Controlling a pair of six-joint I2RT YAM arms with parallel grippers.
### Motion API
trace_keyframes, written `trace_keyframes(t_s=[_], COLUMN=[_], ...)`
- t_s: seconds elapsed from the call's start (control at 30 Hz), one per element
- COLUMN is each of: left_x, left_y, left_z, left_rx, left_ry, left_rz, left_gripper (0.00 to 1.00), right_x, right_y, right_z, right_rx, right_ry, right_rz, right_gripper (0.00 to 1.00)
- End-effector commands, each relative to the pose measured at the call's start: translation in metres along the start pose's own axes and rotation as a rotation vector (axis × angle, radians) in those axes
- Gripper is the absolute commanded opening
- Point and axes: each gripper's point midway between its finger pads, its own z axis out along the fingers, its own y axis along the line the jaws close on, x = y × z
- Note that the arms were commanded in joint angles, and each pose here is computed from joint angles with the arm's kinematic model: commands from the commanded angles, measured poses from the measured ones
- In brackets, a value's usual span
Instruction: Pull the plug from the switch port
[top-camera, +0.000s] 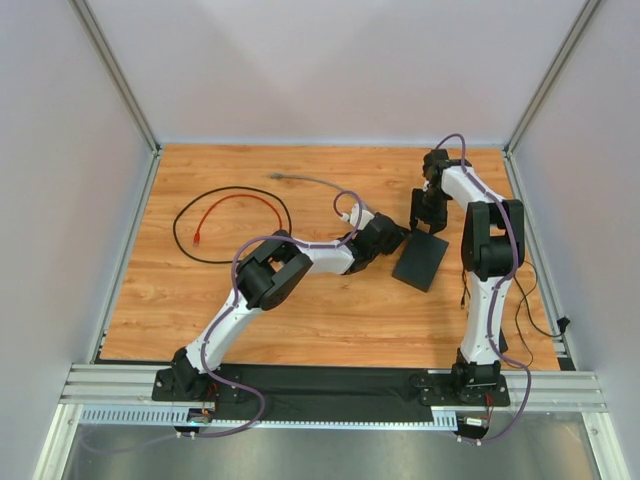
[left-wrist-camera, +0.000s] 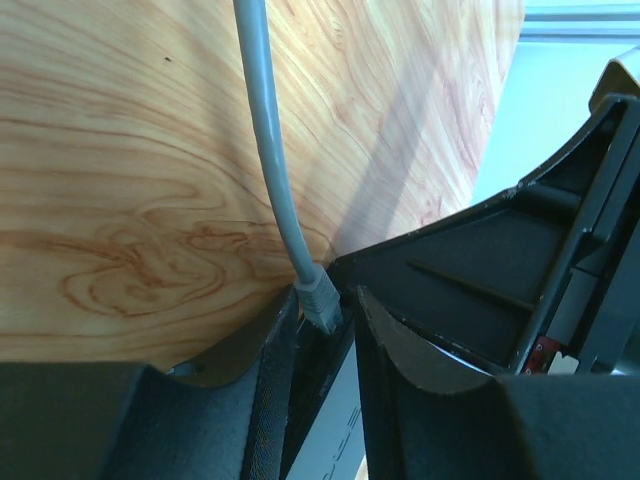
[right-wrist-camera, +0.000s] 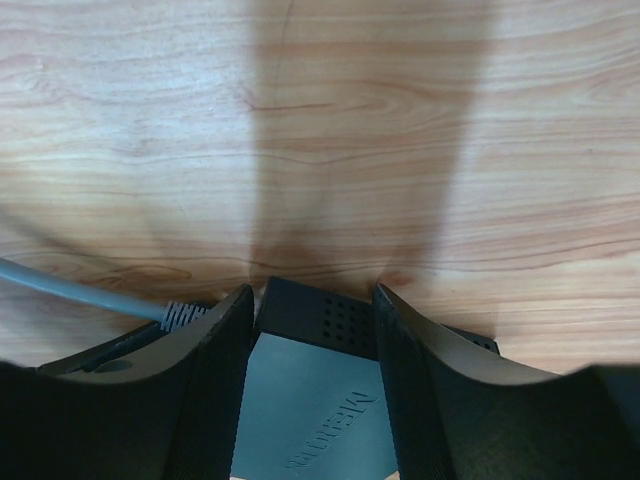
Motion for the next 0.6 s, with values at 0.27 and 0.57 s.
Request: trace_keyframes(t_s=[0.27,0.57], left_x=[0.009,0.013], left_y=[0.027,0.036], left_z=[-0.009,-0.017], left_rx=[-0.098,-0.106], left_ry=[0.036,0.040], left_rz=[0.040,0.044], left_gripper=[0.37,0.36], right_x=[-0.010,-0.019], right_y=[0.007,0.008], right_z=[-0.026,-0.033], right_rx=[-0.030,-0.027], right_ry=[-0.073,-0.100], right_rz=[0.019,0.023], right_gripper=[0.54,0.54])
